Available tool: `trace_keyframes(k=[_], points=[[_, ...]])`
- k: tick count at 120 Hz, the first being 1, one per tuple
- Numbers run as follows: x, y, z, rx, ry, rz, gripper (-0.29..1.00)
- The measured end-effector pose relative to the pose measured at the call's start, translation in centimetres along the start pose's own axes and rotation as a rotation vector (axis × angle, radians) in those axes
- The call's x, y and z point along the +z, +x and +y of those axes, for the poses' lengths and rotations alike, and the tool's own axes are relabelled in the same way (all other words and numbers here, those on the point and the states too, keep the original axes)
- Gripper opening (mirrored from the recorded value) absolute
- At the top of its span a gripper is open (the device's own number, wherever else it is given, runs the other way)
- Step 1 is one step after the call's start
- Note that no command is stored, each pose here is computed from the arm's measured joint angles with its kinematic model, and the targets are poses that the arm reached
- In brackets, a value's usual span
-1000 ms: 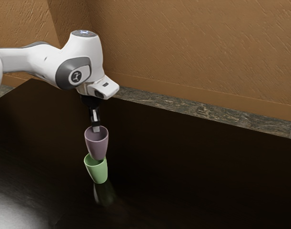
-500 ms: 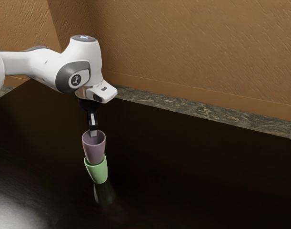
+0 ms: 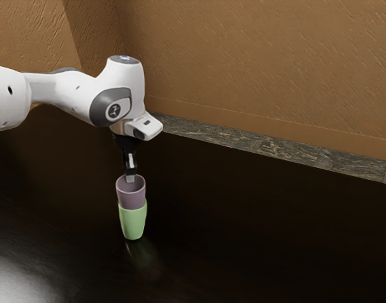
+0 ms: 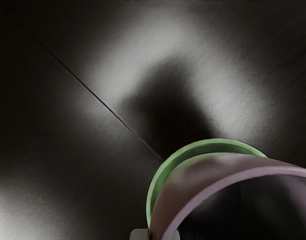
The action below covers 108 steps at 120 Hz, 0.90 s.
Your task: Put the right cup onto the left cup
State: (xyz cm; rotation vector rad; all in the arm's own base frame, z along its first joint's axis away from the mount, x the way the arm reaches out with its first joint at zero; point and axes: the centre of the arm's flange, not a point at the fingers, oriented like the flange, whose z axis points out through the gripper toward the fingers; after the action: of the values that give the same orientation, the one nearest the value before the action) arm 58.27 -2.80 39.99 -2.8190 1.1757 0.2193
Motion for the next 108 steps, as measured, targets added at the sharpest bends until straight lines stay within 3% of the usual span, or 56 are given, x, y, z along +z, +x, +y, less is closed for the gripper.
trace_keyframes(k=[29,51,64,83,108], points=[[-0.6,-0.5,0.6,-0.007,-0.003,0.009,-0.08],[-0.9,-0.5,0.5,-0.004,-0.003,0.010,0.31],[-1.9,-0.7,0.6,0.001,0.007,0.017,0.47],[-5.2,-0.7,0.8,0.017,0.038,0.048,0.59],[-12.5,-1.5,-0.2,0.022,0.071,0.099,0.66]])
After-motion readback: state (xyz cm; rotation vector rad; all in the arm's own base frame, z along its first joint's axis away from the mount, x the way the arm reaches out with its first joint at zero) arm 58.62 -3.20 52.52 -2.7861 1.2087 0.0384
